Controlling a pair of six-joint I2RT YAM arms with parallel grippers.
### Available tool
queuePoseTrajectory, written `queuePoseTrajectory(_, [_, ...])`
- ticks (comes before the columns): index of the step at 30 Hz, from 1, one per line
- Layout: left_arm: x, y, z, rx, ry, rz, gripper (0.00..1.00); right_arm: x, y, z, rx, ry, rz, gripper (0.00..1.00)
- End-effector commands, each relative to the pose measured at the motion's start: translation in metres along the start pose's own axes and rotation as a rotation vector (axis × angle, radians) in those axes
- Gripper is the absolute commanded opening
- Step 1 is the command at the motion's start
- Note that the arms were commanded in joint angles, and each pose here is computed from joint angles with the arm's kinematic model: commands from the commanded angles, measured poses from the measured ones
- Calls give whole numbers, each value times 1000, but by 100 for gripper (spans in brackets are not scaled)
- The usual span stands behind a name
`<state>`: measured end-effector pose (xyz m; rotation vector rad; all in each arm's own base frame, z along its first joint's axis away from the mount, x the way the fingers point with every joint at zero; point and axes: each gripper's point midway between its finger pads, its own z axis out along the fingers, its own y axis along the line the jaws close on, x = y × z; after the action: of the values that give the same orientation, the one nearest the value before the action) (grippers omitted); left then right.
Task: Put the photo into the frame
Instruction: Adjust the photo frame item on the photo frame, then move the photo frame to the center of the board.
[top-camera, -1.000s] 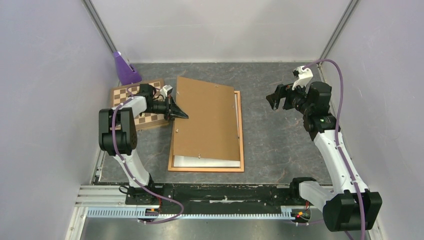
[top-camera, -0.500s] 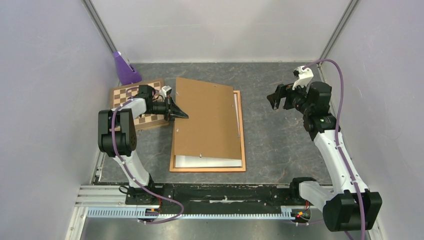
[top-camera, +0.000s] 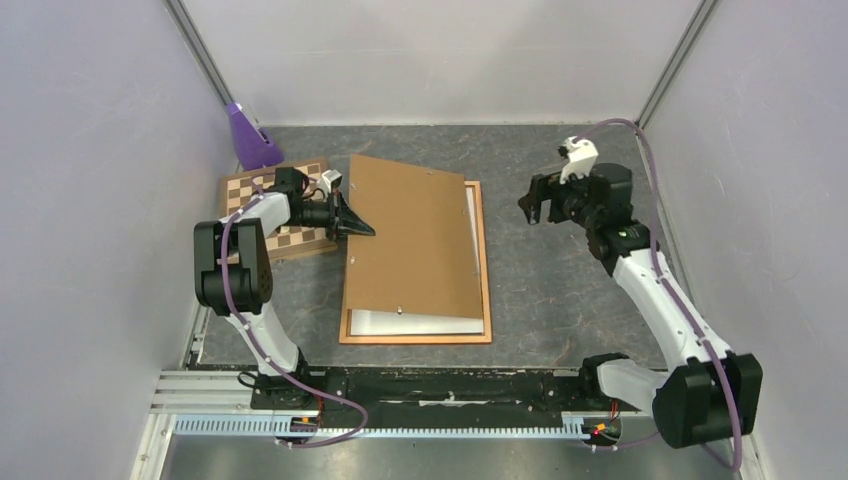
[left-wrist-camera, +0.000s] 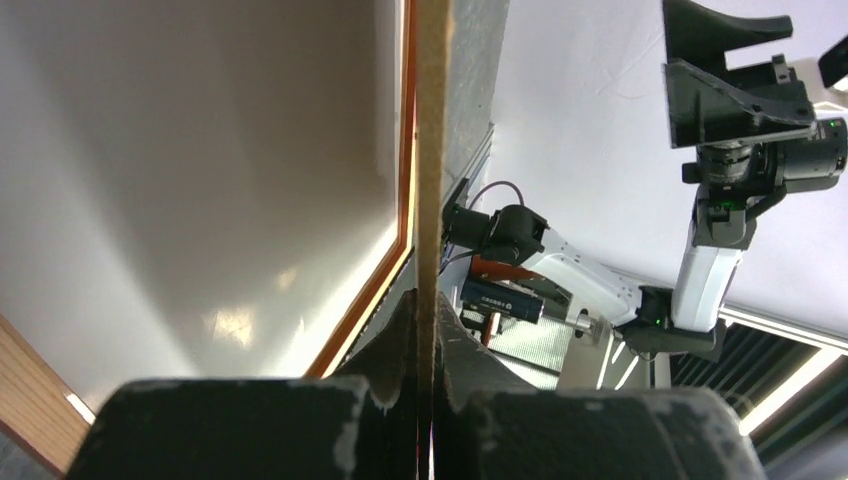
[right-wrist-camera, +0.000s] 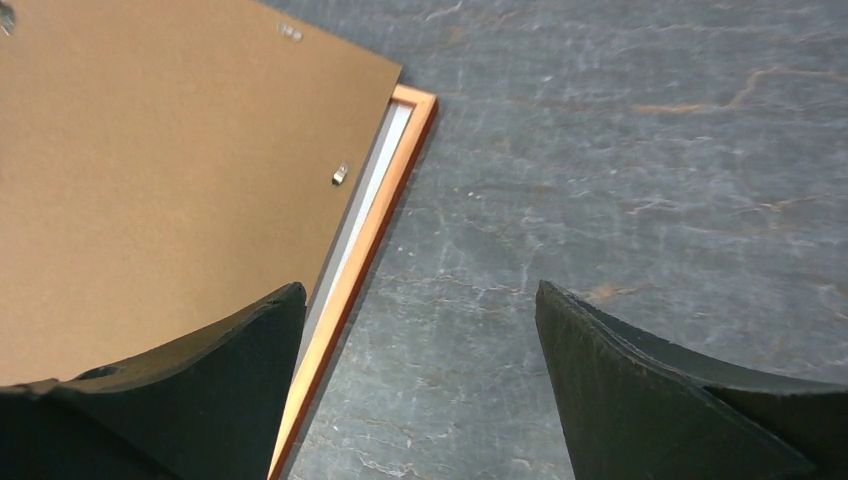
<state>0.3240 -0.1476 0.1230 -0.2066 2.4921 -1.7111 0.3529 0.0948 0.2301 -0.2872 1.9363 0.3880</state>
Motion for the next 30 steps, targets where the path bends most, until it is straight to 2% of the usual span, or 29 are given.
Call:
queuePoseTrajectory(1, [0,-36,-21,43,-21,96,2,14,9,26,36,52,-79,87])
queuePoseTrajectory(16, [4,-43,-27,67,-5,157,2,88,55,120,8,284,-114,74])
queuePoseTrajectory(30, [8,-56,-31,120,-1,191,2,123,60,154,11,366,-111,61])
